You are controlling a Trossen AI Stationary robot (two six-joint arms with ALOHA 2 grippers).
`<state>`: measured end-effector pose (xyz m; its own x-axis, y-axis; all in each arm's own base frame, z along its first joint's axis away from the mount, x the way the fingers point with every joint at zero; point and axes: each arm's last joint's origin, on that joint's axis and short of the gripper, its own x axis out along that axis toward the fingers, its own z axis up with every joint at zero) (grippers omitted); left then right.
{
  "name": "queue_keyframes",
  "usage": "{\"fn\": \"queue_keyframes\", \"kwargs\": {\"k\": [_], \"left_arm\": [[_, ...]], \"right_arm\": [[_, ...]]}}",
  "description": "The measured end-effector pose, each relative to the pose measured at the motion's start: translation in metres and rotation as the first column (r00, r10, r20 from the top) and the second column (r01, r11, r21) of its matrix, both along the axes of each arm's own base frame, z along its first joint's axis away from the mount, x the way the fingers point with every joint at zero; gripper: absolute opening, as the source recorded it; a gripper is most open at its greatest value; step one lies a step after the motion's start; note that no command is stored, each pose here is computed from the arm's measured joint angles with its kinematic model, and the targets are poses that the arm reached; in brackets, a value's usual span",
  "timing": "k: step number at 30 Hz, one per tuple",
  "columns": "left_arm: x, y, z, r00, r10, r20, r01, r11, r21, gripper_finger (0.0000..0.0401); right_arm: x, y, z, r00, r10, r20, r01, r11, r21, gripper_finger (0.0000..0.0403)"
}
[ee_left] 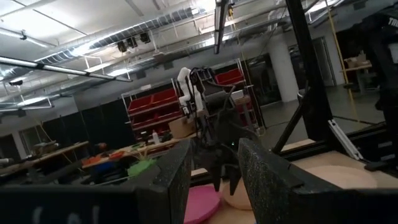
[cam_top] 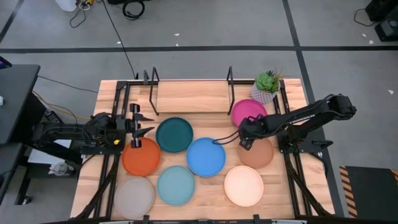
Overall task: Place and stack plates onto a shelf
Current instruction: Put the pink plate on the shelf
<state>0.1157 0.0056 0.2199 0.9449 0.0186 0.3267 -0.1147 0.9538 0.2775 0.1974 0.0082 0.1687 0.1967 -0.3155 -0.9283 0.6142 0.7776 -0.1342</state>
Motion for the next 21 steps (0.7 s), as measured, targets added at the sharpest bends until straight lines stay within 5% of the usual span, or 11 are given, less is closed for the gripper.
{"fn": "queue_keyframes", "kwargs": {"k": [9,21], "left_arm": [[0.0,0.0,0.0,1.0,0.009,-0.005,-0.009,1.0,0.02,0.0141],[0.0,0.0,0.0,1.0,0.025,-0.005,-0.024,0.998,0.062,0.0141]], "right_arm": [[0.002,-0.001,-0.006,0.999,0.03,-0.03,-0.034,0.986,-0.163,0.0231],[-0.008,0.0,-0.031,1.0,0.019,0.017,-0.016,0.989,-0.145,0.0231]]}}
